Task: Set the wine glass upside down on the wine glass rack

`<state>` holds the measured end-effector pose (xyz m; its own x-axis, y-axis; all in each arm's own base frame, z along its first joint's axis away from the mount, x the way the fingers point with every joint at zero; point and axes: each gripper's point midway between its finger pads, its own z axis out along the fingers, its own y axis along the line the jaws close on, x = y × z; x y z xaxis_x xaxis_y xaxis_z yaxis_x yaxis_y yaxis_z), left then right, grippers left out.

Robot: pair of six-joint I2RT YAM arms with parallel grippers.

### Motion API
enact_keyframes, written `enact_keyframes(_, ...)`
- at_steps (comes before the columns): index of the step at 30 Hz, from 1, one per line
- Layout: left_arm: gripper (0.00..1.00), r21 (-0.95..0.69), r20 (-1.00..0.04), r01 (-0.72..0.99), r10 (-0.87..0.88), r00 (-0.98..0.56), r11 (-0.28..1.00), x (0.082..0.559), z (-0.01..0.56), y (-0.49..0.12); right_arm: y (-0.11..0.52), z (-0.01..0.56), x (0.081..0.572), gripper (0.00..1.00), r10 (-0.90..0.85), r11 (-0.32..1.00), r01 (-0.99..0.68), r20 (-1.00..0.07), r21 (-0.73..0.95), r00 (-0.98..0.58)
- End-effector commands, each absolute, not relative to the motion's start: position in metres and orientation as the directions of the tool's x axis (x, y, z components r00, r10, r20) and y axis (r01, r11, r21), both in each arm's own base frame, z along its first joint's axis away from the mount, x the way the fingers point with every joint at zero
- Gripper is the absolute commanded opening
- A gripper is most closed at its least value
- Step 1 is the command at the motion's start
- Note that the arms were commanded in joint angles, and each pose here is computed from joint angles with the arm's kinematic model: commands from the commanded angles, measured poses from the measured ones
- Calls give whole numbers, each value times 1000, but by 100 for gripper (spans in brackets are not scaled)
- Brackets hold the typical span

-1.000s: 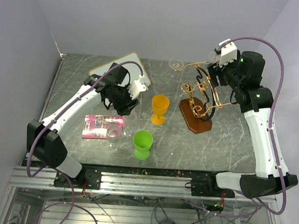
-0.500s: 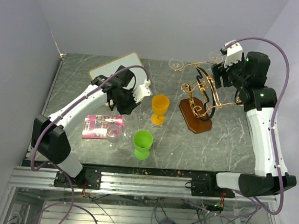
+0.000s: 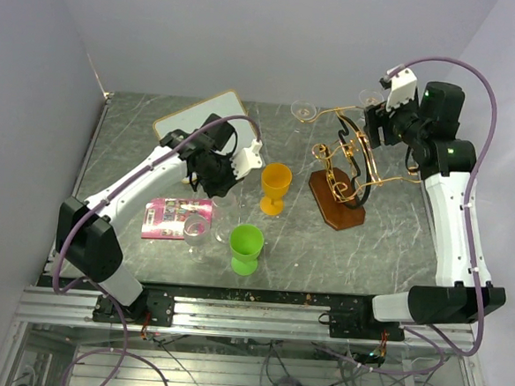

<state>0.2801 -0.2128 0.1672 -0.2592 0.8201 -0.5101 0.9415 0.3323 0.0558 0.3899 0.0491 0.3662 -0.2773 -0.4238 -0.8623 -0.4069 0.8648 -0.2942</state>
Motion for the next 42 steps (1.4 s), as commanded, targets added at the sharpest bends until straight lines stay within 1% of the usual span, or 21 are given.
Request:
enact_keyframes(1, 7, 93, -564, 943, 798, -214, 319, 279, 202, -219, 52, 372, 386, 69, -419, 849, -452, -869, -273, -262)
enact_keyframes(5, 7, 113, -606, 937, 770, -198, 330, 280, 229, -220, 58, 372, 381, 70, -414, 826, -505, -877, -249, -244)
enact_keyframes(9, 7, 107, -690, 926, 697, -193, 363, 282, 266, -222, 62, 369, 379, 71, -403, 813, -537, -882, -224, -242)
enact_keyframes(17, 7, 49, -844, 863, 482, -234, 503, 288, 340, -202, 71, 387, 373, 70, -350, 801, -568, -919, -191, -184)
enact_keyframes(20, 7, 61, -887, 828, 410, -211, 558, 289, 365, -190, 91, 397, 369, 69, -296, 753, -645, -943, -130, -155)
enact_keyframes(24, 7, 96, -912, 787, 370, -175, 610, 289, 384, -181, 123, 412, 367, 68, -219, 671, -739, -967, -53, -129)
enact_keyframes(30, 7, 160, -945, 718, 315, -87, 677, 296, 420, -171, 180, 418, 371, 68, -202, 573, -817, -977, -64, -66)
enact_keyframes(33, 7, 186, -961, 688, 274, -20, 702, 299, 450, -169, 208, 416, 368, 68, -153, 522, -853, -984, 1, -95)
enact_keyframes(38, 7, 226, -969, 643, 237, 71, 732, 306, 485, -166, 239, 418, 357, 68, -9, 411, -884, -968, 224, -250)
enact_keyframes(42, 7, 227, -973, 630, 206, 108, 743, 312, 504, -168, 253, 414, 351, 70, 32, 376, -871, -944, 316, -329)
